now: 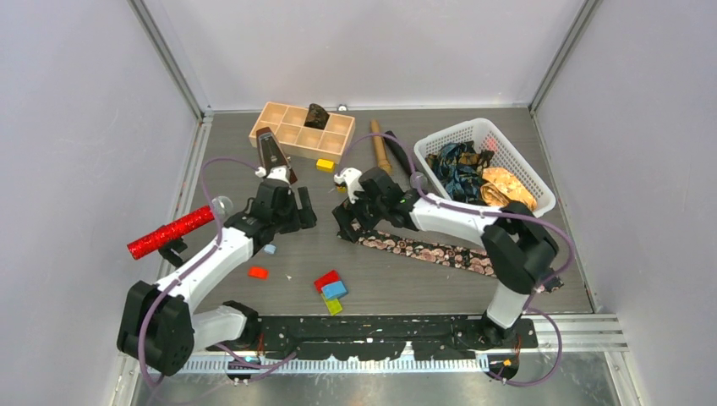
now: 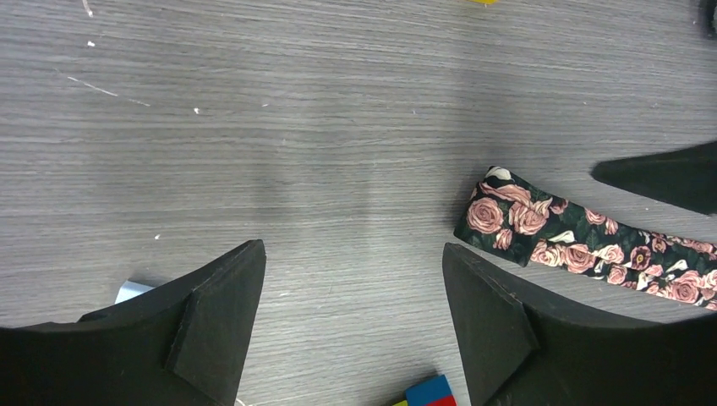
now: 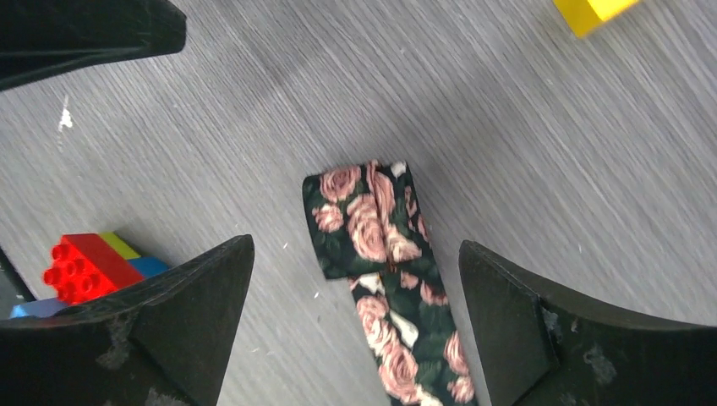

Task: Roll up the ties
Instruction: Roll the tie at the center of the board.

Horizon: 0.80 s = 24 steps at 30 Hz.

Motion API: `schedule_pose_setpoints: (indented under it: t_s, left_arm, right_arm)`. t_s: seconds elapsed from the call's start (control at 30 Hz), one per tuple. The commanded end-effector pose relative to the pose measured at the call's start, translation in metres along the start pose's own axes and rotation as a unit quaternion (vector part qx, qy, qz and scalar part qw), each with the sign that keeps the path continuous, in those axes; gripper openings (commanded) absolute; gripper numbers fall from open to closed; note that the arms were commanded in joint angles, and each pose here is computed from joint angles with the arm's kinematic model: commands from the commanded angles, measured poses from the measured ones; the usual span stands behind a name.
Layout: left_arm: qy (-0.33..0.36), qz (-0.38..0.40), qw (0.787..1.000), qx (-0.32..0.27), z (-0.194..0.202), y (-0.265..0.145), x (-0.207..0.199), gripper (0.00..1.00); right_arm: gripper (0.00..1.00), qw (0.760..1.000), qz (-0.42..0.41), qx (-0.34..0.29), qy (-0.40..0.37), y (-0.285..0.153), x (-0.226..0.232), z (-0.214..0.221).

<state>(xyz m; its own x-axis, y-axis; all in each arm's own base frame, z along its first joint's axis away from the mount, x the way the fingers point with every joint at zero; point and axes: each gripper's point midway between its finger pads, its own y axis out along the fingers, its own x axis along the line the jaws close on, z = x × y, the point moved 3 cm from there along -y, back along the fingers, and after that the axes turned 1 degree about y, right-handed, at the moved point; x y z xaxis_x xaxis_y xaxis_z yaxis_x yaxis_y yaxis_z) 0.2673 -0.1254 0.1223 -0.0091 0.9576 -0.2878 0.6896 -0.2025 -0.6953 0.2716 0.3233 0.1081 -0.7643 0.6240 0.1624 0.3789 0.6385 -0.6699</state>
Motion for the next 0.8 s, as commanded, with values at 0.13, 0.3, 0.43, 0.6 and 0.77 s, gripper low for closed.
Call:
schedule_pose_setpoints:
  t_s: [0.13, 0.3, 0.43, 0.6, 0.77]
  left_arm:
    - [-0.030, 0.006, 0.999, -0.012, -0.003, -0.011, 0.011, 0.80]
    - [-0.037, 0.006, 0.999, -0.010, -0.003, -0.012, 0.016, 0.80]
    - [-0.041, 0.006, 0.999, -0.009, -0.003, -0.012, 0.018, 0.80]
    - [-0.044, 0.006, 0.999, -0.001, -0.001, -0.010, 0.019, 0.80]
    - [-0.049, 0.007, 0.999, -0.001, -0.001, -0.007, 0.019, 0.80]
  right_arm:
    - [0.99, 0.990, -0.063, -0.012, -0.122, 0.031, 0.007, -0.031]
    - [0.99, 0.990, -0.062, 0.010, -0.124, 0.046, 0.003, -0.020]
    - [0.98, 0.991, -0.049, 0.031, -0.120, 0.053, -0.003, -0.008]
    - [0.96, 0.992, -0.038, 0.045, -0.110, 0.059, -0.008, 0.007]
    - [0.93, 0.992, -0.042, 0.054, -0.105, 0.060, -0.003, 0.018]
